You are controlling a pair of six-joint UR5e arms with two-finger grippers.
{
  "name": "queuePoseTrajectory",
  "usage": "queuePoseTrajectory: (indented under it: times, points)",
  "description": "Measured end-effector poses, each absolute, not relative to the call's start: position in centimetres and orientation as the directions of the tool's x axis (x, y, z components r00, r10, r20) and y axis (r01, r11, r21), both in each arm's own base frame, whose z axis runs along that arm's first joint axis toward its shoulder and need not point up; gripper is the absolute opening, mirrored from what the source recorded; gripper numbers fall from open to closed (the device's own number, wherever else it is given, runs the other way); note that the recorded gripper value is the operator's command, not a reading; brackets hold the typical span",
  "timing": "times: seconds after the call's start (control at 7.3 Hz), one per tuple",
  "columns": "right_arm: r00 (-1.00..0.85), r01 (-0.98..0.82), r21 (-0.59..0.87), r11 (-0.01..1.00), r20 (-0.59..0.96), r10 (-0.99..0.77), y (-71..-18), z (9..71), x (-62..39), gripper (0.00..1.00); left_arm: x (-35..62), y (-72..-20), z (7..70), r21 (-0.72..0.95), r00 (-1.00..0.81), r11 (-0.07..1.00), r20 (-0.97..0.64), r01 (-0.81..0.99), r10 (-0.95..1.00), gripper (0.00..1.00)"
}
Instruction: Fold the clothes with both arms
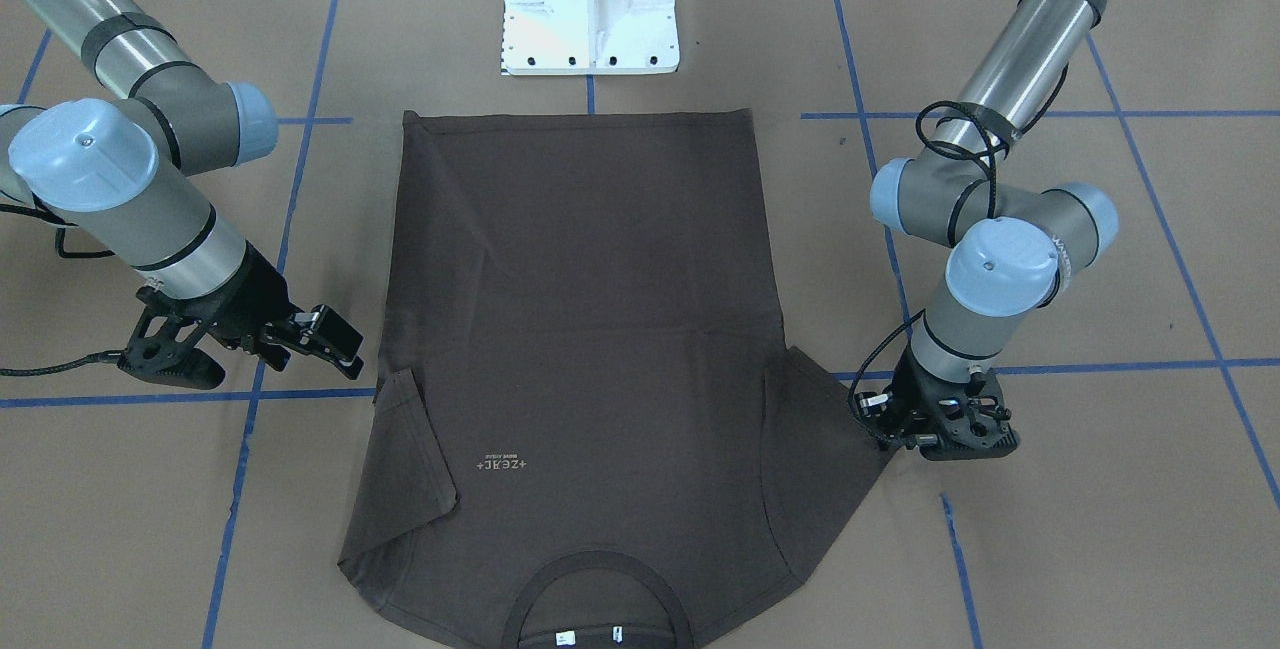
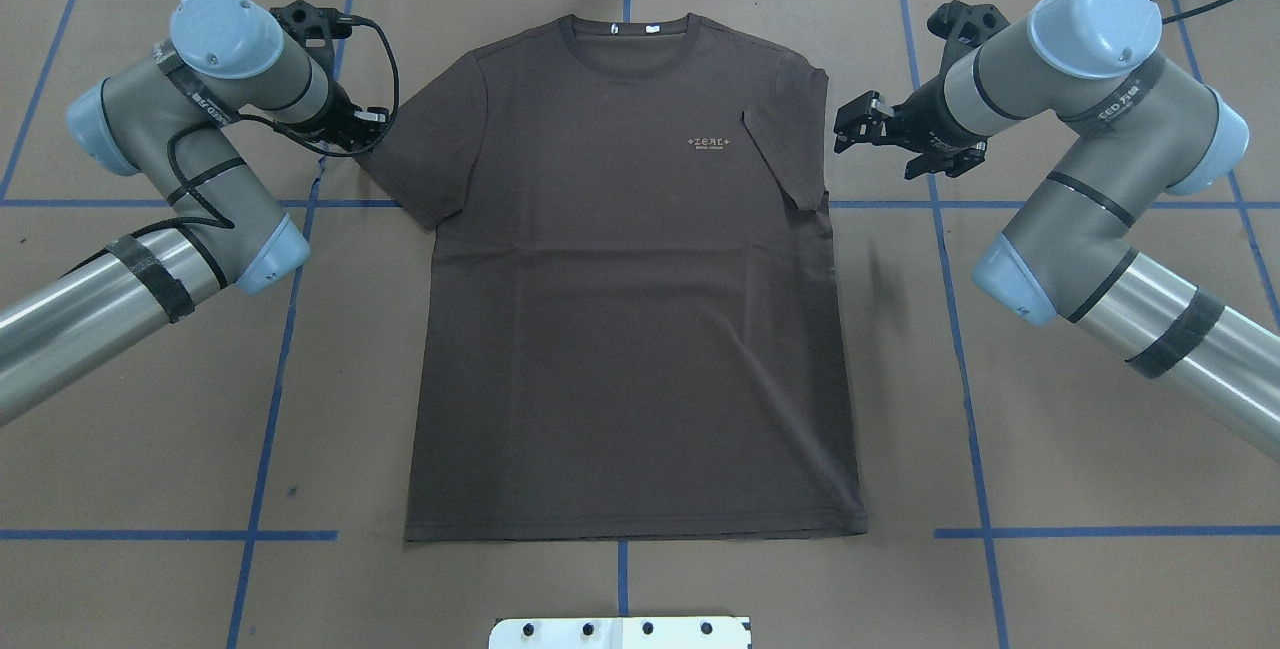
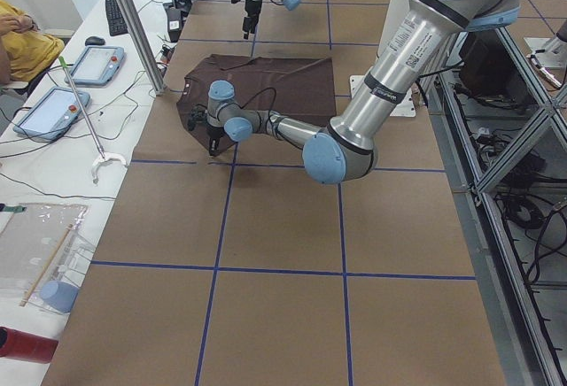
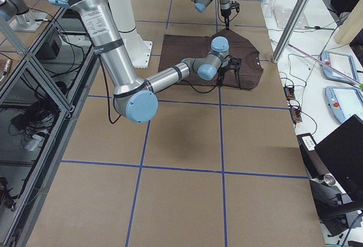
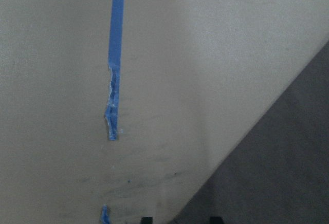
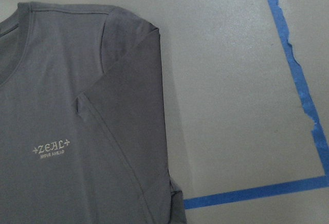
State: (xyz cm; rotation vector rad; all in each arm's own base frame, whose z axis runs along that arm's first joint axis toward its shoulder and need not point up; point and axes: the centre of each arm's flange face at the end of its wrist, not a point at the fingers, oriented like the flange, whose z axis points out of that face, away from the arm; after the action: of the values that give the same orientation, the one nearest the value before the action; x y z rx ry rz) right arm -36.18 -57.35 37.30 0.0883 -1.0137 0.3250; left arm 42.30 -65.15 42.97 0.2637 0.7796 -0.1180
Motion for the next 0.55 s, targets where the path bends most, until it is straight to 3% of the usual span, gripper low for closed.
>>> queuePoseTrajectory:
  times: [0.14,0.55]
  points:
    - [0.486,-0.307,-0.077,0.949,0.844,0.225,-57.37,37.31,-36.19,1.00,42.40,-65.08,43.01,0.192,0.709,0.960,-0.706,0.203,-0.008,0.00]
    - [0.489,-0.305,-0.075,0.949,0.843,0.224,-57.41,37.35,-36.29,1.00,42.57,-65.13,42.82,0.197,0.714,0.959,-0.700,0.205,-0.009,0.00]
